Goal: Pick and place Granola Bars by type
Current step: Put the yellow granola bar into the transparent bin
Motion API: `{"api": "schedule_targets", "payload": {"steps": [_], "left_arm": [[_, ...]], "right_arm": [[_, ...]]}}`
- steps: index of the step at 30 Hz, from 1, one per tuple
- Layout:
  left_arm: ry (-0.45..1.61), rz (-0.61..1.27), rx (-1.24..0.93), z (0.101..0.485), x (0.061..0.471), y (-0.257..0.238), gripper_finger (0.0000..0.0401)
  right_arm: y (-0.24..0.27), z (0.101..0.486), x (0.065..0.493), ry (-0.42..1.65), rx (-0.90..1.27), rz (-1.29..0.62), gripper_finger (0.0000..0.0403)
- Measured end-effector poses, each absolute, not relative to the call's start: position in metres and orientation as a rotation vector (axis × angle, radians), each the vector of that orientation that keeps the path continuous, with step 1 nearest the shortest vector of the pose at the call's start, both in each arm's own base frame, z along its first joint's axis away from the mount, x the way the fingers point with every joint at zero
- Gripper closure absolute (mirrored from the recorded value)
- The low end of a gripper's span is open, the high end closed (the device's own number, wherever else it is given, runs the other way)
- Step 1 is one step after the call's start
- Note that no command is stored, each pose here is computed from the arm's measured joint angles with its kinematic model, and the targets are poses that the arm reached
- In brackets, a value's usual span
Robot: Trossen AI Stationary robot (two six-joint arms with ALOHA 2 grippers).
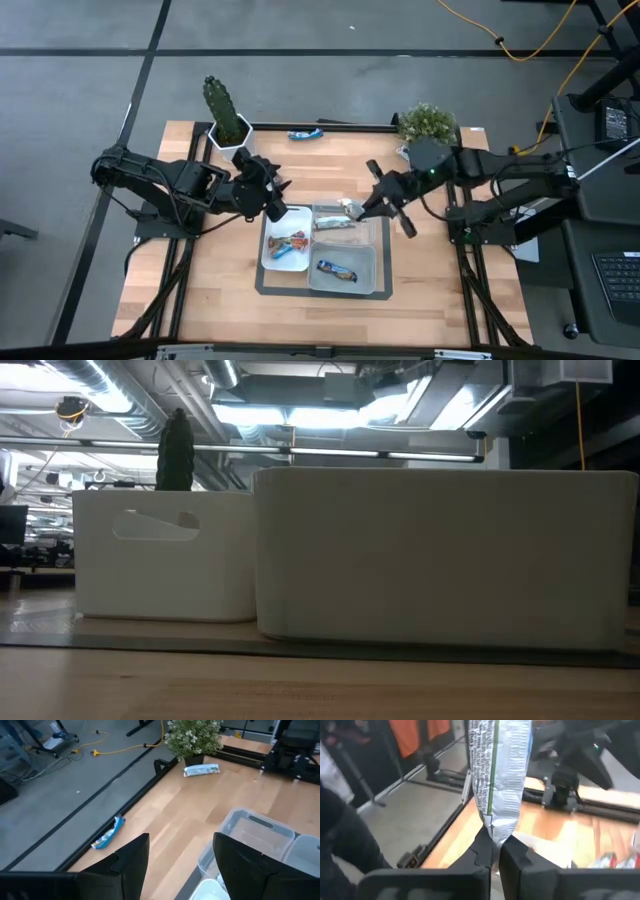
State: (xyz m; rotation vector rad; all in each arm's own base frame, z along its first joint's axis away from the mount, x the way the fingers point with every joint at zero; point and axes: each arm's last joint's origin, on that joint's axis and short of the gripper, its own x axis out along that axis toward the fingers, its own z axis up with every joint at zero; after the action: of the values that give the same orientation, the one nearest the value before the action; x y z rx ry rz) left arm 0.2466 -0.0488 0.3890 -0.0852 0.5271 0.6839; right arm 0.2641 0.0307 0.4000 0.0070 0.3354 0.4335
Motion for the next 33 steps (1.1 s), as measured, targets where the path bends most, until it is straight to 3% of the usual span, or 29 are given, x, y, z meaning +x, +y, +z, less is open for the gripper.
{"api": "schedule_targets", "payload": {"steps": [6, 14, 18, 26, 33], "left_arm": [[0.542, 0.669, -0.074, 0.389, 0.246, -0.049, 0.0189], [0.588, 0.63, 0.062, 0.389, 0.246, -0.049, 0.0189], [0.603, 0.618, 0.109, 0.389, 0.246, -0.049, 0.0189], [0.613, 0.602, 0.122, 0.388, 0.247, -0.049, 0.0189], [0.624, 0.584, 0.141, 0.388, 0.247, -0.049, 0.0189]], "right_arm": [[0.037, 0.384, 0.277, 0.463, 0.238, 0.165, 0.0384], [0.035, 0.309, 0.305, 0.912, 0.267, -0.197, 0.0384], [0.033, 0.278, 0.317, 1.074, 0.257, -0.216, 0.0384], [0.037, 0.255, 0.329, 1.174, 0.331, -0.172, 0.0377], [0.031, 0.251, 0.329, 1.2, 0.418, -0.254, 0.0296]]}}
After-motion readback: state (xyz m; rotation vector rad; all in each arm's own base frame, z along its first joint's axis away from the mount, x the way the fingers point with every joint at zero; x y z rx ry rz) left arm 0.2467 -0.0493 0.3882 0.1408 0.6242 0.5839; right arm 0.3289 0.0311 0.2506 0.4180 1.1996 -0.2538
